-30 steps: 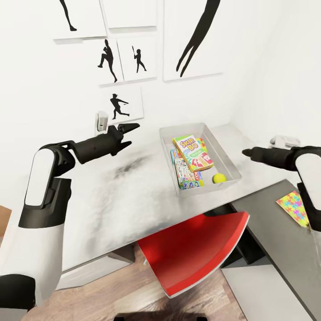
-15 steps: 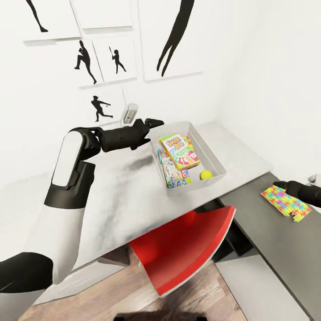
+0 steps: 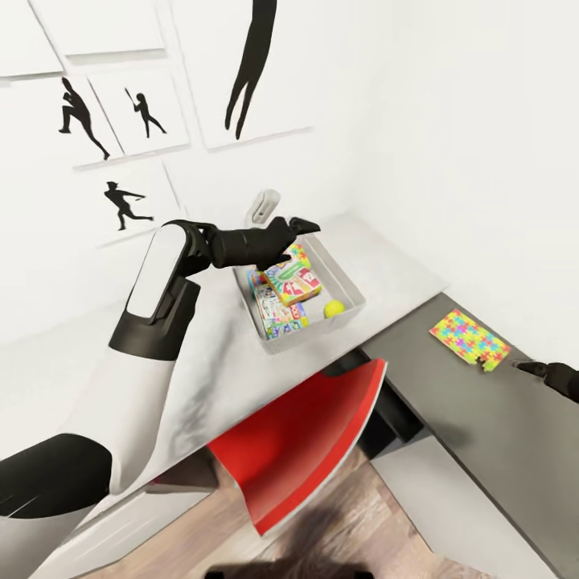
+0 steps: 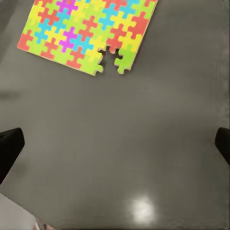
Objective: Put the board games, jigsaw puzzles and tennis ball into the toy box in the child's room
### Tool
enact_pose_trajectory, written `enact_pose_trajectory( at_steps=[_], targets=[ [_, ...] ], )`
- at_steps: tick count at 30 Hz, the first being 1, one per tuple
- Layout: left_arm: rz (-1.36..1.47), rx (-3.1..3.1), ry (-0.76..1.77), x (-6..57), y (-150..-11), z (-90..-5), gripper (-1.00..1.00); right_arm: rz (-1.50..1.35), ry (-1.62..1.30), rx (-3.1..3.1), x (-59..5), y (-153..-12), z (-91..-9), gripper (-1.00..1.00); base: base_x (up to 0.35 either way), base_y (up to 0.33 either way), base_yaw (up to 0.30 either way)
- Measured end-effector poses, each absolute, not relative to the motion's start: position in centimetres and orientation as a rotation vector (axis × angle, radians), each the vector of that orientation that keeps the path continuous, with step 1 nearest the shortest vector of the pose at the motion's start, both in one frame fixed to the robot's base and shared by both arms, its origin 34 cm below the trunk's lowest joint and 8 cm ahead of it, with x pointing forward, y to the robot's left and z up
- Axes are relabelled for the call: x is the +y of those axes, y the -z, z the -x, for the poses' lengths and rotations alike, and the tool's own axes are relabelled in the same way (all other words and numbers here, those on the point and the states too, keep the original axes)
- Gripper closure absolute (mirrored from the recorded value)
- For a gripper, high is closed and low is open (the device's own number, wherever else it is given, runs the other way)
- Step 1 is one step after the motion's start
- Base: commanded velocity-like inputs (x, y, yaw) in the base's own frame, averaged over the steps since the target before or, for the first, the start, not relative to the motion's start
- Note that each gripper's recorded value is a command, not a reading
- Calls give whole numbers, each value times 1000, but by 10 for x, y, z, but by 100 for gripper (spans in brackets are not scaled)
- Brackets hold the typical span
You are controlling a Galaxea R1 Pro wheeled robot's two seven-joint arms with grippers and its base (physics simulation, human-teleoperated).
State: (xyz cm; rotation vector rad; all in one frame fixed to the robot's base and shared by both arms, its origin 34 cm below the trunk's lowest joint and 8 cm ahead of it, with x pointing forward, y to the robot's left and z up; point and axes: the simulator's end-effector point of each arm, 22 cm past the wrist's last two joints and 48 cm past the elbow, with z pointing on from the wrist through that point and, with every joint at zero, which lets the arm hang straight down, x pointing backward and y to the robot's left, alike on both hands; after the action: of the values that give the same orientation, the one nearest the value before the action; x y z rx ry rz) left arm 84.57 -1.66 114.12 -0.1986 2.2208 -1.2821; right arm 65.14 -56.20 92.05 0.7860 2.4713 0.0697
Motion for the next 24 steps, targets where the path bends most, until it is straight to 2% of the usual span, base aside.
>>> enact_pose_trajectory(
  at_steps=[24],
  targets=[
    [215,2286,1171,0,-1121,-851,-100,-800,-189,2511,-548,-898,-644,-100,0,0,-291]
  ],
)
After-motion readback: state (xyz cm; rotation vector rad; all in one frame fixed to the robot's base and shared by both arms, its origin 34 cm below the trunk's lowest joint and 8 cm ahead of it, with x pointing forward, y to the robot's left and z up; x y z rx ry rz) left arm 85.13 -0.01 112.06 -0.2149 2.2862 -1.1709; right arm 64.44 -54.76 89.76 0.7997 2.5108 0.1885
